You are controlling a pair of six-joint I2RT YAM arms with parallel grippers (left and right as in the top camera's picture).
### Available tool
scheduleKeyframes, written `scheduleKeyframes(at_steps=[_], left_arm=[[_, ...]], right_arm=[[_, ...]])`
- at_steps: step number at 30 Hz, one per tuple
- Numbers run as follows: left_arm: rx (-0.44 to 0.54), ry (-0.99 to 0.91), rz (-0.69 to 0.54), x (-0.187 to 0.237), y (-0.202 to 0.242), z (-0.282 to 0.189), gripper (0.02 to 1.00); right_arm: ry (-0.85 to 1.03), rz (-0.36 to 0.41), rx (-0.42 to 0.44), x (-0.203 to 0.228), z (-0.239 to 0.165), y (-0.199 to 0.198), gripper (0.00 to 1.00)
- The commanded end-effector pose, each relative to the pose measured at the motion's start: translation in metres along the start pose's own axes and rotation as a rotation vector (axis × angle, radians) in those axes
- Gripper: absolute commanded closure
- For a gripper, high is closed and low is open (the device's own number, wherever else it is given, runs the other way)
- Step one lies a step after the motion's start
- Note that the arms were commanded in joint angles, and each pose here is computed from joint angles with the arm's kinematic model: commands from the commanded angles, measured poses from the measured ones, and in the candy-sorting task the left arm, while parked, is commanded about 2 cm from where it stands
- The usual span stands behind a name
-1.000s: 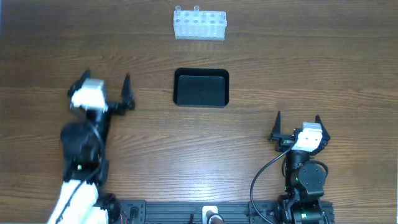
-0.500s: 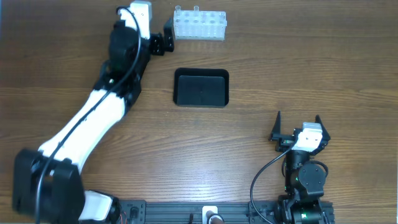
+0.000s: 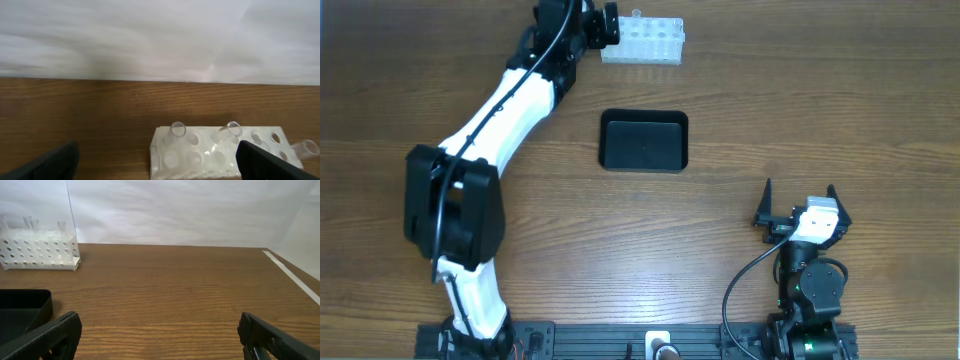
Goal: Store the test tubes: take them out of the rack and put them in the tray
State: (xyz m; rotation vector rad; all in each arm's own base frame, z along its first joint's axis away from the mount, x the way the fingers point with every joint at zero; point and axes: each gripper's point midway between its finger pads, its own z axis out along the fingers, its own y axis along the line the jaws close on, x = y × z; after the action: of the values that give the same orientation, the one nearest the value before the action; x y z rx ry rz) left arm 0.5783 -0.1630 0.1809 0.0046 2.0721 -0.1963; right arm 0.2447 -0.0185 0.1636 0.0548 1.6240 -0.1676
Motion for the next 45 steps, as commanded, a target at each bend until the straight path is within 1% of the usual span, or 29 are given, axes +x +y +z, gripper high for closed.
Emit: scheduleKeyframes(at_steps=[1, 6, 11, 16, 20, 26, 30, 35, 39, 45], left_arm=[[-0.003, 0.02, 0.001, 0.009, -0.01, 0.024, 0.02], [-0.032, 0.049, 0.013, 0.018, -0.012, 0.043, 0.023], [-0.067, 0.039, 0.016, 0.018, -0.011, 0.056, 0.02], [-0.118, 0.03, 0.017, 0.019, -0.002, 0.06, 0.02], [-0.131, 0.022, 0.016, 0.017, 0.001, 0.06, 0.02], [-0.124, 0.012, 0.013, 0.023, 0.0, 0.071, 0.027], [-0.125, 0.021, 0.016, 0.03, 0.0, 0.077, 0.08], [-0.126, 0.025, 0.017, 0.03, 0.0, 0.077, 0.211], [-0.102, 0.032, 0.018, 0.032, -0.005, 0.078, 0.303], [-0.096, 0.027, 0.018, 0.031, -0.008, 0.078, 0.393]], right_arm=[[0.001, -0.005, 0.017, 0.002, 0.0, -0.003, 0.009], [0.001, -0.005, 0.017, 0.002, 0.0, -0.003, 0.007], [0.001, -0.005, 0.017, 0.002, 0.0, -0.003, 0.007], [0.001, -0.005, 0.017, 0.002, 0.0, -0.003, 0.009], [0.001, -0.005, 0.017, 0.002, 0.0, -0.003, 0.009], [0.001, -0.005, 0.017, 0.002, 0.0, -0.003, 0.009], [0.001, -0.005, 0.017, 0.002, 0.0, -0.003, 0.007], [0.001, -0.005, 0.017, 0.002, 0.0, -0.003, 0.009], [0.001, -0.005, 0.017, 0.002, 0.0, -0.003, 0.009], [0.001, -0.005, 0.017, 0.002, 0.0, -0.003, 0.007]])
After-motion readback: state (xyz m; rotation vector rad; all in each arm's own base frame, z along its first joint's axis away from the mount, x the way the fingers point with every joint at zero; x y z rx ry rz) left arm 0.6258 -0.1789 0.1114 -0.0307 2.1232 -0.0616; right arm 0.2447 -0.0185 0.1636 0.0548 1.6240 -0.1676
